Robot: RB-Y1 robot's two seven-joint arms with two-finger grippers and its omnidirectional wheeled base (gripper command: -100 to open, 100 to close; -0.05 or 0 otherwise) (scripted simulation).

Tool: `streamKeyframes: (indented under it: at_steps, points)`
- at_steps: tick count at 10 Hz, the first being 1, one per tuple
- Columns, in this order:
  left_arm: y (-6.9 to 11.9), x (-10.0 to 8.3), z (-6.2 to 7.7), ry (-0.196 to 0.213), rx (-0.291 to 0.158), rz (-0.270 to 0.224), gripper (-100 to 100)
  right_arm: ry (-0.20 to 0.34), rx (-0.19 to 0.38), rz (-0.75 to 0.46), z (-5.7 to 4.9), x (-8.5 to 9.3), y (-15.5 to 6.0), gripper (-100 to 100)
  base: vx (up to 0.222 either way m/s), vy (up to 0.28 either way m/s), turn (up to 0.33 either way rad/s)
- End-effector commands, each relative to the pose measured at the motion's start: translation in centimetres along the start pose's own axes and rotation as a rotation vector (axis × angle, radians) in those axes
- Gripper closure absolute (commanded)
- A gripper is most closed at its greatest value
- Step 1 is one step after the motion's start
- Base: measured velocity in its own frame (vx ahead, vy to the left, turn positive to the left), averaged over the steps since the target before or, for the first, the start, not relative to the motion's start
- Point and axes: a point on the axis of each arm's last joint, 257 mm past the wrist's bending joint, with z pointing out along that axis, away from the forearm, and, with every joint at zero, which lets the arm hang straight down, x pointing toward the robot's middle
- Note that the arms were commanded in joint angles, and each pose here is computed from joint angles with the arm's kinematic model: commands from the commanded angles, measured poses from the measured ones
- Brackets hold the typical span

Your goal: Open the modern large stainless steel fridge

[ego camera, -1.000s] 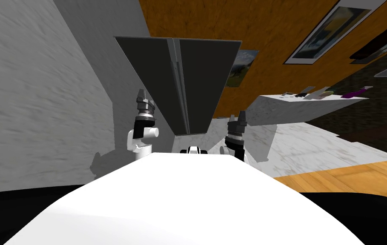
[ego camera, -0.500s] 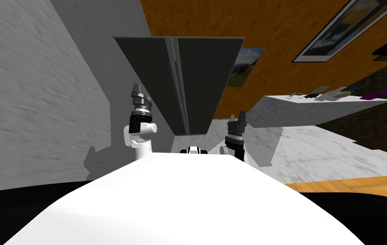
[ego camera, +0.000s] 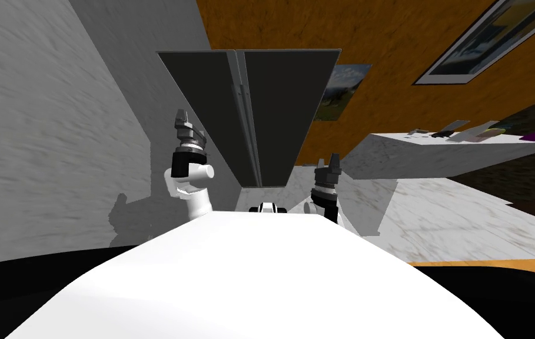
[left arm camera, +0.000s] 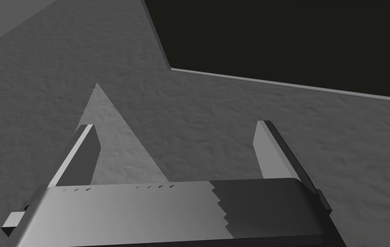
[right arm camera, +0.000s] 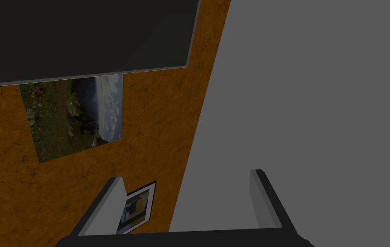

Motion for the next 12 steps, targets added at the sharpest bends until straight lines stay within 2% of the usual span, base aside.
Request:
streamKeyframes:
  at_steps: [1,2,3,5,6,8,9,11,12]
  points:
    - [-0.4,-1.2,1.3,-0.034,-0.023,-0.031,-100,0.000,0.000,0.000,0.0,0.0,0.0,0,0.040,-0.074,0.083]
    - [-0.2,-1.2,1.3,-0.034,-0.030,-0.032,-100,0.000,0.000,0.000,0.0,0.0,0.0,0,0.024,-0.040,0.009]
    - [-0.9,-2.3,2.1,-0.064,-0.030,-0.059,-100,0.000,0.000,0.000,0.0,0.0,0.0,0,0.043,-0.065,0.118]
    - [-0.6,-2.2,2.4,-0.066,-0.055,-0.068,-100,0.000,0.000,0.000,0.0,0.0,0.0,0,0.024,-0.051,0.028]
    - [-1.4,-3.3,3.2,-0.094,-0.052,-0.101,-100,0.000,0.000,0.000,0.0,0.0,0.0,0,0.045,-0.061,0.094]
    - [-1.0,-3.2,3.4,-0.095,-0.080,-0.110,-100,0.000,0.000,0.000,0.0,0.0,0.0,0,0.023,-0.054,0.030]
    - [-1.6,-4.1,4.1,-0.121,-0.080,-0.147,-100,0.000,0.000,0.000,0.0,0.0,0.0,0,0.021,-0.061,0.101]
    - [-1.3,-4.0,4.3,-0.122,-0.107,-0.157,-100,0.000,0.000,0.000,0.0,0.0,0.0,0,0.025,-0.050,0.025]
    - [-2.0,-4.8,4.9,-0.144,-0.103,-0.197,-100,0.000,0.000,0.000,0.0,0.0,0.0,0,0.037,-0.065,0.086]
